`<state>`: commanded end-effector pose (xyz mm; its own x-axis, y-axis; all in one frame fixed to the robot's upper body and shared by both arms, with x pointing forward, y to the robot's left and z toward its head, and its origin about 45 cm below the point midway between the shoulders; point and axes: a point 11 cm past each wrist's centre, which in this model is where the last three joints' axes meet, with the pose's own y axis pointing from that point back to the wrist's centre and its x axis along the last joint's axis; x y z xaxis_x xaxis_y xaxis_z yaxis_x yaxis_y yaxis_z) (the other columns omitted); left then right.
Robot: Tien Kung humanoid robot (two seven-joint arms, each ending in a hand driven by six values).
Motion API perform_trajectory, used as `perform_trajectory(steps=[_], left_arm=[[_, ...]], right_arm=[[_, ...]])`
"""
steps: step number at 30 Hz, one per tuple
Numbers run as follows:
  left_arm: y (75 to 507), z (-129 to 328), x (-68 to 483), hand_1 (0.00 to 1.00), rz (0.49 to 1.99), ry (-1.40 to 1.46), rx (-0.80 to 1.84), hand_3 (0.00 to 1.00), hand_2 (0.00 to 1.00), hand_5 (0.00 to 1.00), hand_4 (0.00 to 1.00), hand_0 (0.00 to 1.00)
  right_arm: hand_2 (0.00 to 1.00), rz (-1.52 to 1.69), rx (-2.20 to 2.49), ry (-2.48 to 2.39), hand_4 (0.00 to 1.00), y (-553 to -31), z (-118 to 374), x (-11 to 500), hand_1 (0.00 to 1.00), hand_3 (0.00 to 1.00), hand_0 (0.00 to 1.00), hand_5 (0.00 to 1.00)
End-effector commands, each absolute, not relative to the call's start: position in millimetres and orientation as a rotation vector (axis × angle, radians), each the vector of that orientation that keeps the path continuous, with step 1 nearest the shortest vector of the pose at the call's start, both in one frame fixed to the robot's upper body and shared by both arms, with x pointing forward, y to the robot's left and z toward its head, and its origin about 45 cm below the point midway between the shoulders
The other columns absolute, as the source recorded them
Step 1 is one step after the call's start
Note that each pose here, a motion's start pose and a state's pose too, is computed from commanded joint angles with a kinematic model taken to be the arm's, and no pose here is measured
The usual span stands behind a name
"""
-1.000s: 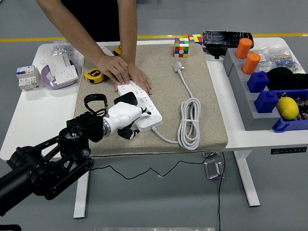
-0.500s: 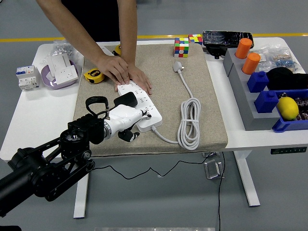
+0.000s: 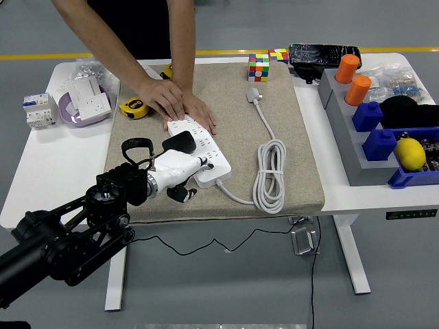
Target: Pick up the plug,place it near the board,insert it into the board,press the button
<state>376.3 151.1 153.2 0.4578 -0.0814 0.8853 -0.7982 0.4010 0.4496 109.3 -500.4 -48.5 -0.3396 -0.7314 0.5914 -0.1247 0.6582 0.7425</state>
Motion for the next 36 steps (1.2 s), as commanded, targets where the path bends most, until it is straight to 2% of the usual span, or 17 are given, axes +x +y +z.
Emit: perform_trajectory(steps=[24,36], left_arm=[[150,144,372,0.029,0.501,-1.02,1.109,0.85,0.149,0.002,0.63,0.149],[155,156,378,0.03,0.536,-1.048,1.102,0.84,0.15,0.002,0.627,0.151]], right_arm=[[0.835,-0.732,0.681,-1.84,0.998,-501,-48,110,0.915,0.813,0.95,0.998],[0.836,-0.737,0.683,-1.846,0.998,-499,-48,112,0.916,0.813,0.95,0.998]])
